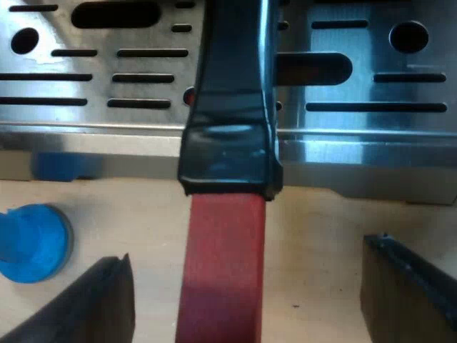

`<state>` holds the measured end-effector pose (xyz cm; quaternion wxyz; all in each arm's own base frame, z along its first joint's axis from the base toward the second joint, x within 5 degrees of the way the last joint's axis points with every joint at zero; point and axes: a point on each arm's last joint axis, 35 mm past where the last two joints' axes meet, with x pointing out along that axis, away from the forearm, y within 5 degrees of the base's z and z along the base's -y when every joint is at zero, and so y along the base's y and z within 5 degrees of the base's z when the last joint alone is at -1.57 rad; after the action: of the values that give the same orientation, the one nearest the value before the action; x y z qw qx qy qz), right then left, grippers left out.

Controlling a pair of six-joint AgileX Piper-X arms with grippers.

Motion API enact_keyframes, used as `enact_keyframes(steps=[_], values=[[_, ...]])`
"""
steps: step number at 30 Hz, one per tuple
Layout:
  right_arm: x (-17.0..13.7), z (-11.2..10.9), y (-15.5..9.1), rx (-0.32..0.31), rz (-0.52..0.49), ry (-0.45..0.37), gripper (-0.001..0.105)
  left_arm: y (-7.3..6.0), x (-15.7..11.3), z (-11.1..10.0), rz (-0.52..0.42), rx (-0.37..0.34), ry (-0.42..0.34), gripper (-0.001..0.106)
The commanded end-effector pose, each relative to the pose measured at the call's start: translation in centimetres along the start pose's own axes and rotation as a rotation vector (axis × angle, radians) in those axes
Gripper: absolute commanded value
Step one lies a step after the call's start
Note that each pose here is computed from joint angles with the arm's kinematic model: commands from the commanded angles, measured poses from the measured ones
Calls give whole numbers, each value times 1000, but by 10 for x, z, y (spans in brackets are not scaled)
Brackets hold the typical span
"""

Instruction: Grind coffee beans and then tamp

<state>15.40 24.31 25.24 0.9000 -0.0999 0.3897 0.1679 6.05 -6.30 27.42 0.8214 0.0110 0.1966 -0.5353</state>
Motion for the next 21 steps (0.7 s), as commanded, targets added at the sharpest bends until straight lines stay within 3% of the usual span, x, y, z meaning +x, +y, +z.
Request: enact_keyframes(steps=[1, 8, 16, 21], values=[[1, 2, 1, 13, 14, -28, 67, -2, -3, 4, -11, 17, -15, 88], [9, 12, -9, 70, 18, -52, 67, -2, -3, 4, -11, 17, -14, 88], [25, 6, -2, 51, 39, -2, 67, -2, -3, 4, -11, 17, -14, 88], [30, 7, 1, 57, 38, -17, 67, -2, -3, 4, -11, 17, -14, 88]])
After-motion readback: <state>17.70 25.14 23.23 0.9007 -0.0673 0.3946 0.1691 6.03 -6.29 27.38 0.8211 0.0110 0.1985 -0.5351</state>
